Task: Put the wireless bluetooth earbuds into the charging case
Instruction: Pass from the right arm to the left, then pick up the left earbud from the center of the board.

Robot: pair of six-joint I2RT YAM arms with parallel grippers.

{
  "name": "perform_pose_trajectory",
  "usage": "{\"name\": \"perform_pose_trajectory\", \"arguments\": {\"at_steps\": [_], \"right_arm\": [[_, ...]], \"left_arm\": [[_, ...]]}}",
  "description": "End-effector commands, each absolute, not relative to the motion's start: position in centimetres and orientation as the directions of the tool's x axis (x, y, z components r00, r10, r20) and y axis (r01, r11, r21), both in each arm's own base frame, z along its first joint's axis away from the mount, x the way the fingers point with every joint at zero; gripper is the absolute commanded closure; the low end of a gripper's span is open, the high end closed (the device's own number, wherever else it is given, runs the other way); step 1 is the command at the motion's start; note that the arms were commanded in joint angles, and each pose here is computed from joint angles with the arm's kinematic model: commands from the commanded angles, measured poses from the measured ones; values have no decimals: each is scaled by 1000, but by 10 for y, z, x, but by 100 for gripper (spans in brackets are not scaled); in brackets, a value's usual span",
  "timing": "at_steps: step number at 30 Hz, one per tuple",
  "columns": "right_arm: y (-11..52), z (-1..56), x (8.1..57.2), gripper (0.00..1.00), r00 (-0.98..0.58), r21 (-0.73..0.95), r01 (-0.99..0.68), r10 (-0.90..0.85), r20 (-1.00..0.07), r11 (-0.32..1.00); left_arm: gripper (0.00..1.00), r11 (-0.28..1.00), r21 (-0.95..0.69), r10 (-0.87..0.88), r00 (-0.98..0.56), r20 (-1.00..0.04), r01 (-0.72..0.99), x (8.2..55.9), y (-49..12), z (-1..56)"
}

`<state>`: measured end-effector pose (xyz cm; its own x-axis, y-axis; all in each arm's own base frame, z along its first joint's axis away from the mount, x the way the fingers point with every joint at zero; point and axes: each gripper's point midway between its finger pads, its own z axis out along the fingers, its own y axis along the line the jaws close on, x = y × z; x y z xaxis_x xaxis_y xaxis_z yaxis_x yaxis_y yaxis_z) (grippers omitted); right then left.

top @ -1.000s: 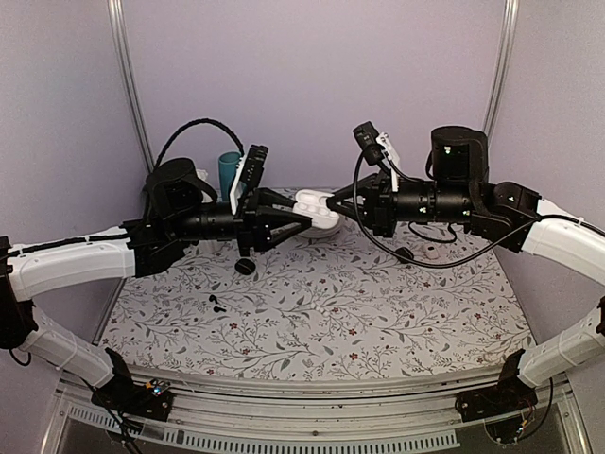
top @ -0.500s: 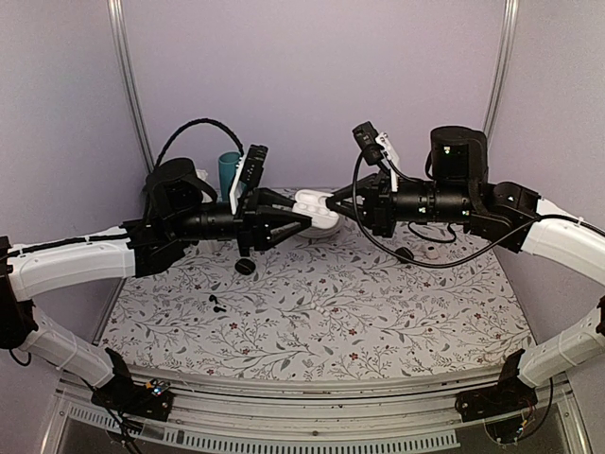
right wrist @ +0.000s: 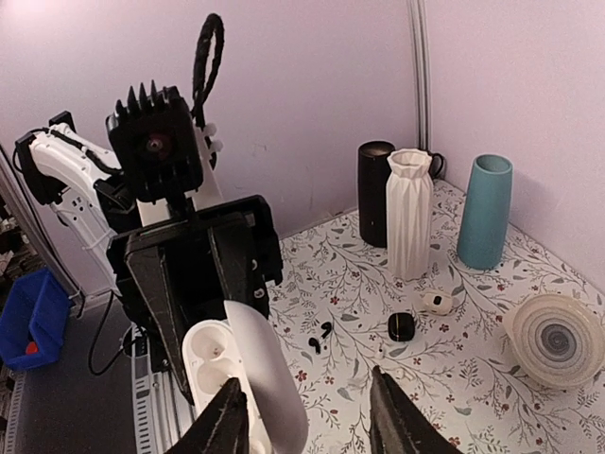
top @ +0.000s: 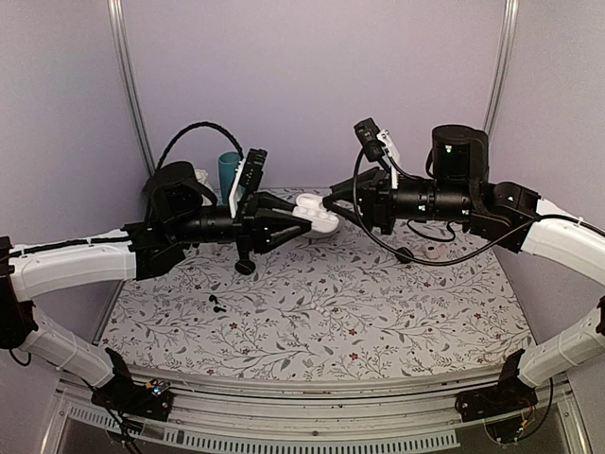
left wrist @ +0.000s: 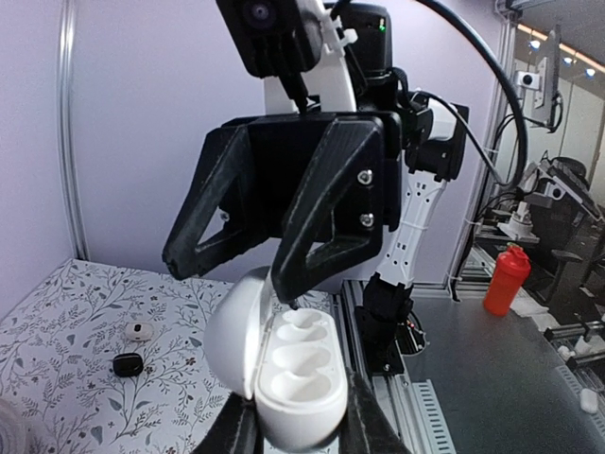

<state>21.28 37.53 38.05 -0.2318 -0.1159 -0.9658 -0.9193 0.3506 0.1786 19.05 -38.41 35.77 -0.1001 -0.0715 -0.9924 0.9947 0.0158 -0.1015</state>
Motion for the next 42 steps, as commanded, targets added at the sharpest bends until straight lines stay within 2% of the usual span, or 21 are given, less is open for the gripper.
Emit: {"name": "perform_pose_trajectory", "arguments": {"at_steps": [1,7,18,28,36,42], "right_arm": [[380,385,211,53,-237,200,-921,-73,-969,335],[380,383,213,43,-258,223,-913,-59,-964,342],[363,388,221,29,-269,243,-872,0,-963,425],[335,321,238,24,-390,292,-741,-33,-920,605],[333,235,244,31,-584,354,-620,-111,-804,700],[344,177,241,46,-735,466,-509,-82,-673,724]], "left_arm": [[100,1,-73,-104,-73,-992,997,184,-383,362],[100,26,-85,-112,-82,-990,996,191,-380,358],[100,218,-158,-157,-126,-980,963,232,-353,343],[100,400,-199,-203,-125,-971,895,260,-321,337],[100,473,-213,-217,-121,-969,855,271,-303,338],[100,480,-219,-227,-121,-966,850,270,-298,341]]}}
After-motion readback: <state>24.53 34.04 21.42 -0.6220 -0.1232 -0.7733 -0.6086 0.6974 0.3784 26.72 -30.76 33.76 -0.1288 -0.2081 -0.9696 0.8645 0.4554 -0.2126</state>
